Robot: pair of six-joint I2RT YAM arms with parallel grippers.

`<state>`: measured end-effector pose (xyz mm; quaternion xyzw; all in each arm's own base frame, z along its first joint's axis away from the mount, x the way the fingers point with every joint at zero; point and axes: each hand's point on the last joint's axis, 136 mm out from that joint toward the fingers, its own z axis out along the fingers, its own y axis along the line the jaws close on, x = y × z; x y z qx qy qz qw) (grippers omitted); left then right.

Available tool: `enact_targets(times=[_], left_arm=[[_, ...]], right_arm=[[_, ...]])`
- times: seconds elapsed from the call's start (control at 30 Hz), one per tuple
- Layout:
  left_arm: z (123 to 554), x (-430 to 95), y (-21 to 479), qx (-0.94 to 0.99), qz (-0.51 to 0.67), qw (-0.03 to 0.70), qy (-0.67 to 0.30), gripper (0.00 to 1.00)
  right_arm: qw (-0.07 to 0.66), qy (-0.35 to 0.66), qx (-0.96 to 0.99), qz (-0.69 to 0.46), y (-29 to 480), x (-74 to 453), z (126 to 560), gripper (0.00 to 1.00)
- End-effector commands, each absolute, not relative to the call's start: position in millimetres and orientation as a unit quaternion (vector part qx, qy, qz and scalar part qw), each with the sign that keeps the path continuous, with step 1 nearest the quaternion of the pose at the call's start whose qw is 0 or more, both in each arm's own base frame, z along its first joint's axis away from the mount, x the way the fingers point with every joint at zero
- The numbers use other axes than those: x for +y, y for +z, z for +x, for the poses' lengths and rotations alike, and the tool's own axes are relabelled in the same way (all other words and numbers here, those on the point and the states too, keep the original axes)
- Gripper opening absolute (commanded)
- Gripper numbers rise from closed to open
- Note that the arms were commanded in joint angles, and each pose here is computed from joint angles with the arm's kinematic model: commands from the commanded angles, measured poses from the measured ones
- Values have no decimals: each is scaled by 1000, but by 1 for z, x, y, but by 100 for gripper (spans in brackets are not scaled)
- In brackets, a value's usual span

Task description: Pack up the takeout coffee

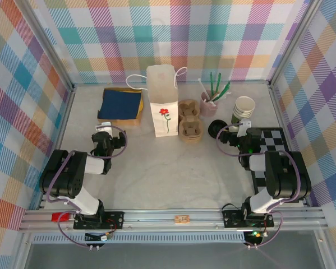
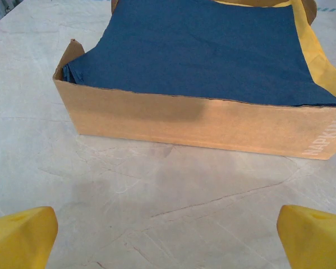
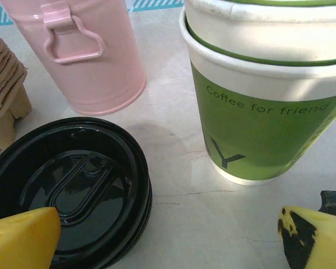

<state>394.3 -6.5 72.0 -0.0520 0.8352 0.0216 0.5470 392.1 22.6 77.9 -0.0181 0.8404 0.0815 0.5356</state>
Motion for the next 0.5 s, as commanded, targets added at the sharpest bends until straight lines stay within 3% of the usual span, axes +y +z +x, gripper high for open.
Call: enact_targets(times=[0.0,0.47], left_arm=[[399,-4,82,828,-57,558,17,100],[400,-4,83,828,-58,558,17,100]], right_arm=[[554,87,827,-33,92,28,397,99],[555,87,827,-33,92,28,397,99]])
